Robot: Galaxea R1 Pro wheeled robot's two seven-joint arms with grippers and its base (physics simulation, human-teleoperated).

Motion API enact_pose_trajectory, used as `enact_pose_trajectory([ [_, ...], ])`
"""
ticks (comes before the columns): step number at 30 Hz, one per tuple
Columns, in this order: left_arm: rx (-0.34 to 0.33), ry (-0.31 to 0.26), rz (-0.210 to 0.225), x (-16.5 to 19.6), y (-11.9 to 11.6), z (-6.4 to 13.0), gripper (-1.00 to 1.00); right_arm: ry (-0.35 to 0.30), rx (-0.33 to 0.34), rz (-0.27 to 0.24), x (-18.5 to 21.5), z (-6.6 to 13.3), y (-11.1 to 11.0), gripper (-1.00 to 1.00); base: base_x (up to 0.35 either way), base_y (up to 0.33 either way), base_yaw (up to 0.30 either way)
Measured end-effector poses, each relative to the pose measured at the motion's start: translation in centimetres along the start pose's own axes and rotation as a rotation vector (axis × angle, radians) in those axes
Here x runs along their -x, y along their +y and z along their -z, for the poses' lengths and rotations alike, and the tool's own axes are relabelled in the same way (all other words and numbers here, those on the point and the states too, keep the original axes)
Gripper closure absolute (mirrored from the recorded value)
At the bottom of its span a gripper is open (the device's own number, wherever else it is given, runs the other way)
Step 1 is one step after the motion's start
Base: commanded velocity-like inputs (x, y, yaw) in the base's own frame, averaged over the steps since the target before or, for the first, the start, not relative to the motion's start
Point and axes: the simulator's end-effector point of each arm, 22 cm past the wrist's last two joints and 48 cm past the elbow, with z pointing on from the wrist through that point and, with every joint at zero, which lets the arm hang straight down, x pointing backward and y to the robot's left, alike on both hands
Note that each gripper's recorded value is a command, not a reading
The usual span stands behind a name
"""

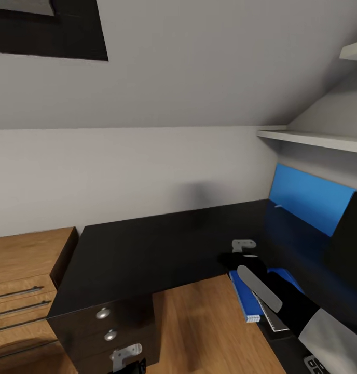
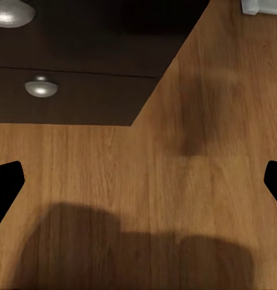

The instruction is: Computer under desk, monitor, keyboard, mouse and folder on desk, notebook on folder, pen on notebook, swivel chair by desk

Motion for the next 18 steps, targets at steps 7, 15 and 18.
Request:
enact_pose_trajectory([
  [7,0.002,-0.002,0.003,0.1,0.1,0.0,-1.00,-0.001,0.007,0.003,0.0,0.2,0.5,-1.00,-0.287,0.000,0.241],
  [15,0.013,0.006,0.000,-0.1,0.9,0.0,-1.00,0.000,0.021,0.016,-0.6,0.5,1.5,-1.00,-0.332,0.000,0.232],
  [18,0.015,0.004,-0.001,0.0,1.0,0.0,-1.00,0.000,0.023,0.018,-0.8,0.6,1.7,-1.00,-0.334,0.000,0.231],
])
